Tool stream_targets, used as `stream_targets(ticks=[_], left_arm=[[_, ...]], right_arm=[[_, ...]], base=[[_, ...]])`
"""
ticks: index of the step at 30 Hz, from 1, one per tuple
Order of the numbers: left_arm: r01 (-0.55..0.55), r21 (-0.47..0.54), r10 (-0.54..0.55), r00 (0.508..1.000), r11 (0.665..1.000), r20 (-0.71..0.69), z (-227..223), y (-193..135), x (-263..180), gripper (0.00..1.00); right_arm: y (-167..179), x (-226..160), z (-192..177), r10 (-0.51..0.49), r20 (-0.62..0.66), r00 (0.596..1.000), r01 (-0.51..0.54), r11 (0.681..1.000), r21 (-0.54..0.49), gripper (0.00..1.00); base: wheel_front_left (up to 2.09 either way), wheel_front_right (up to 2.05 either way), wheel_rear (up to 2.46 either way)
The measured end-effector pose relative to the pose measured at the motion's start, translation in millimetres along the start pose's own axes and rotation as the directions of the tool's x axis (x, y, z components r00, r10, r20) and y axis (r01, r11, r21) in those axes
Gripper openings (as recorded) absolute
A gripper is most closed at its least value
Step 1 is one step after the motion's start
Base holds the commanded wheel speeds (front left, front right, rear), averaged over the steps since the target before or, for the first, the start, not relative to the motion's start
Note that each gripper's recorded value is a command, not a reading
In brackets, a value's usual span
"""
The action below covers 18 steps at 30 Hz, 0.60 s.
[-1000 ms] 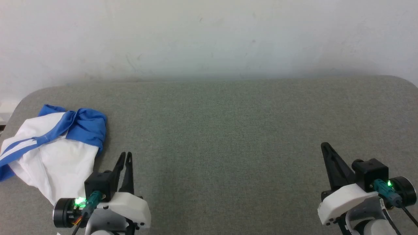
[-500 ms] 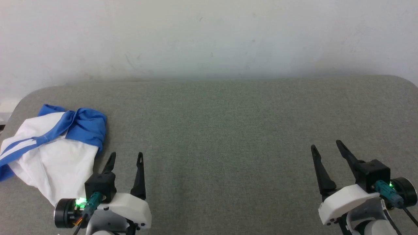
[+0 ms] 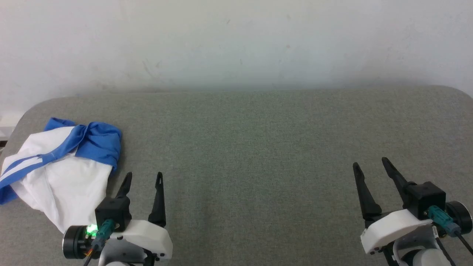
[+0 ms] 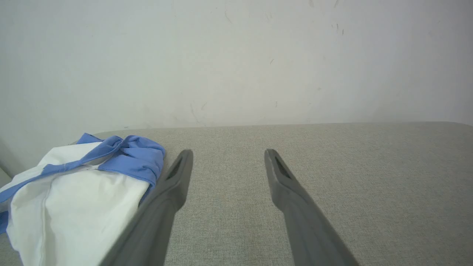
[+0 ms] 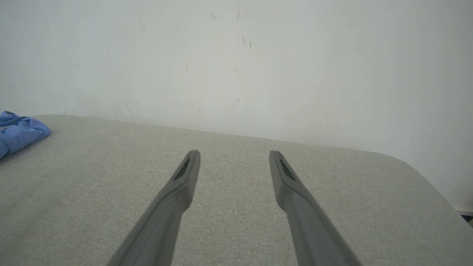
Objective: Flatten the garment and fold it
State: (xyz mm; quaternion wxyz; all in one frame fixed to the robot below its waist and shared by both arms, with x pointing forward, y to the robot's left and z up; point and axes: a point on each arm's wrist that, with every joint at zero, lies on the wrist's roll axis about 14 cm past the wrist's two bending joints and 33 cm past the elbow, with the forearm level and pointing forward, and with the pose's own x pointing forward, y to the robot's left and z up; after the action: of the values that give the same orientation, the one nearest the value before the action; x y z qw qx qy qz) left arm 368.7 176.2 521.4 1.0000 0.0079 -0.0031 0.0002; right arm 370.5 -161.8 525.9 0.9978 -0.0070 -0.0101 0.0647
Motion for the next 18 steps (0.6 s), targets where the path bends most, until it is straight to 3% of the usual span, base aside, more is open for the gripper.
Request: stream_targets(ticks=[18], left_arm=[[-0.058, -0.017, 0.059, 0.998, 0.998, 0.027, 2, 17, -11, 1.0]], right_arm=[[25, 10, 1, 0.076, 0.027, 0.997, -0.077, 0.997, 0.016, 1.0]], base=[[0.0, 0.0, 0.0]])
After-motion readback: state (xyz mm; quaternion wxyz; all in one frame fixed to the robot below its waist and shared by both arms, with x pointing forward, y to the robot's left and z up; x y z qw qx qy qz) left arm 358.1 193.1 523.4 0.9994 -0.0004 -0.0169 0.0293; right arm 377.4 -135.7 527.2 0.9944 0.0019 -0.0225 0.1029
